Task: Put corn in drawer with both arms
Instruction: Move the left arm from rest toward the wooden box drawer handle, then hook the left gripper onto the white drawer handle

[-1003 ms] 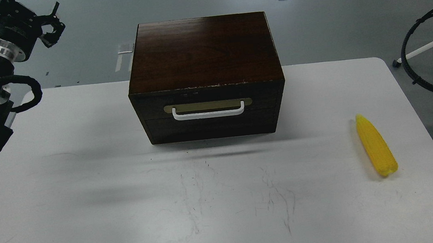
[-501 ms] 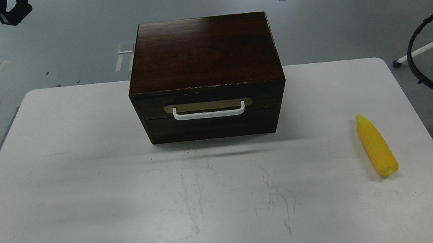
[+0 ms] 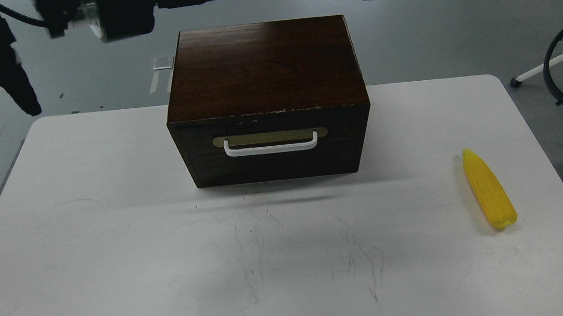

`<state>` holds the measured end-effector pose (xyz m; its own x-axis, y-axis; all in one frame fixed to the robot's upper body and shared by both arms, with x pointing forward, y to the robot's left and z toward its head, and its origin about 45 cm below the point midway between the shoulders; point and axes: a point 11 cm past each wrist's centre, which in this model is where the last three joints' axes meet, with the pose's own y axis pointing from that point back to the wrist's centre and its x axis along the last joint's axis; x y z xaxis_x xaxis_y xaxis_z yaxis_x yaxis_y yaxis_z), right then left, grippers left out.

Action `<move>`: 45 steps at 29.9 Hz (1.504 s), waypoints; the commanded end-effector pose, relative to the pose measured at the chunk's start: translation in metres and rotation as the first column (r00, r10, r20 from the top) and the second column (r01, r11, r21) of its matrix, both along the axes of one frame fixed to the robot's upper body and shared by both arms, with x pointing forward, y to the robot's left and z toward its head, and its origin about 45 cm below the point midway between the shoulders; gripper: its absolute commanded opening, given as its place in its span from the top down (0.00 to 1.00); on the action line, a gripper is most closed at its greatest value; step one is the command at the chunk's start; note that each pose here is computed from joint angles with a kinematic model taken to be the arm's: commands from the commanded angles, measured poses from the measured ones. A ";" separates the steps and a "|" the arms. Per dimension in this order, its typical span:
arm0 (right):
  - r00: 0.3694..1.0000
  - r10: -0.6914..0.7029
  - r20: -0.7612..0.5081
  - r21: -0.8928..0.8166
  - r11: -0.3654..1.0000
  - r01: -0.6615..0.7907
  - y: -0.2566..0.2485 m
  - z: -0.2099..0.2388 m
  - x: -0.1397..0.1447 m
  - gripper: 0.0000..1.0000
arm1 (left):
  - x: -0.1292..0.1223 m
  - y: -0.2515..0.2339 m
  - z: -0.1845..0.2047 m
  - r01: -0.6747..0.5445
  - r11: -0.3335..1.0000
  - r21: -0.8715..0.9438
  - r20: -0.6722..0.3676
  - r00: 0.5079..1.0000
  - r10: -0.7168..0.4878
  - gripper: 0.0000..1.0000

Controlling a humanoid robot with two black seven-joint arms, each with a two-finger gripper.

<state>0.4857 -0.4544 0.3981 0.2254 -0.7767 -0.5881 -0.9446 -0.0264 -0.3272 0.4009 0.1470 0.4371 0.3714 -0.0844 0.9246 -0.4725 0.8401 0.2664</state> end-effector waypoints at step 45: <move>0.993 -0.100 -0.068 -0.031 0.995 0.098 -0.043 -0.027 -0.019 0.00 | -0.039 -0.014 -0.190 0.246 0.622 0.743 -0.009 0.934 -0.358 0.13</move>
